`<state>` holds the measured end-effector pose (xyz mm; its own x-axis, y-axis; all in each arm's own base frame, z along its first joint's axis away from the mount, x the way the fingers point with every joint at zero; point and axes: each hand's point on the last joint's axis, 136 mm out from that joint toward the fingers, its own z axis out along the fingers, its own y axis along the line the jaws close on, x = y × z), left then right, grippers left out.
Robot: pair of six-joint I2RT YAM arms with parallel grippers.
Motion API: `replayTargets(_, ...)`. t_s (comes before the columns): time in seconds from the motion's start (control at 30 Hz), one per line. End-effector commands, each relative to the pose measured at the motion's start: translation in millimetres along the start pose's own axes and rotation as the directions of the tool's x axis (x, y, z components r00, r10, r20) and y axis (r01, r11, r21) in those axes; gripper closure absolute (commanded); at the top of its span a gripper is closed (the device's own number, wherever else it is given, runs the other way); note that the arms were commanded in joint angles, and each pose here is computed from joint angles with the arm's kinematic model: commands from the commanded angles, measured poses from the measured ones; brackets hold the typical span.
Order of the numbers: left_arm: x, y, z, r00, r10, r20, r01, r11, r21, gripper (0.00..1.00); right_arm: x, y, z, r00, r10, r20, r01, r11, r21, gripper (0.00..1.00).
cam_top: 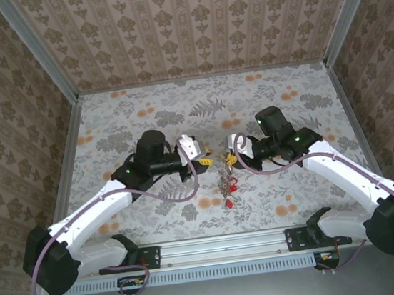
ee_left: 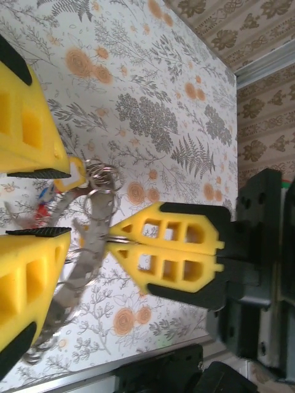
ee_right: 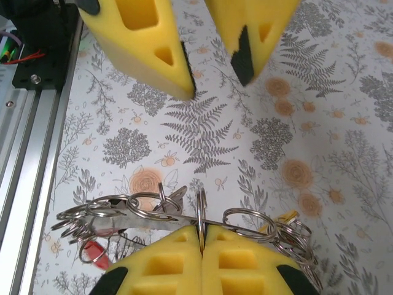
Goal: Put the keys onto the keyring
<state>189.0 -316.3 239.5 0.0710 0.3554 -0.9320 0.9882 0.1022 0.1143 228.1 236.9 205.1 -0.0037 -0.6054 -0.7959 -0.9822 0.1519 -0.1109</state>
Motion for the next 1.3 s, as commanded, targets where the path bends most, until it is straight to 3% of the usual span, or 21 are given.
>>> replayTargets(0.0, 3, -22, -2, 1.0, 0.004, -0.009, -0.003, 0.993, 0.117, 0.68, -7, 6, -11, 0.998, -0.053, -0.045, 0.053, 0.999, 0.001, 1.0)
replayTargets(0.1, -2, -28, 5, 1.0, 0.006, 0.003, -0.006, 0.986, 0.167, 0.65, -8, 4, -10, 0.996, -0.05, -0.071, 0.051, 0.999, 0.01, 1.0)
replayTargets(0.37, -11, -24, 26, 0.999, 0.002, 0.037, -0.007, 0.989, 0.15, 0.65, -15, 10, -6, 0.996, -0.057, -0.065, 0.056, 0.998, -0.013, 1.0)
replayTargets(0.87, -13, -33, 38, 0.999, 0.015, 0.035, -0.021, 0.983, 0.183, 0.77, -22, 12, -3, 0.999, -0.039, -0.008, 0.039, 0.999, -0.007, 1.0)
replayTargets(1.07, -10, -24, 38, 0.999, 0.036, -0.011, -0.035, 0.99, 0.138, 1.0, -24, 13, -2, 0.999, -0.039, 0.005, 0.039, 0.999, -0.02, 1.0)
replayTargets(1.17, -16, -23, 36, 0.999, 0.035, 0.014, -0.036, 0.988, 0.148, 1.0, -23, 15, -2, 0.999, -0.041, 0.012, 0.041, 0.999, -0.026, 1.0)
replayTargets(1.27, -27, -23, 33, 0.997, 0.02, 0.081, -0.032, 0.988, 0.15, 1.0, -21, 18, -6, 0.998, -0.042, 0.041, 0.042, 0.999, -0.013, 0.81)
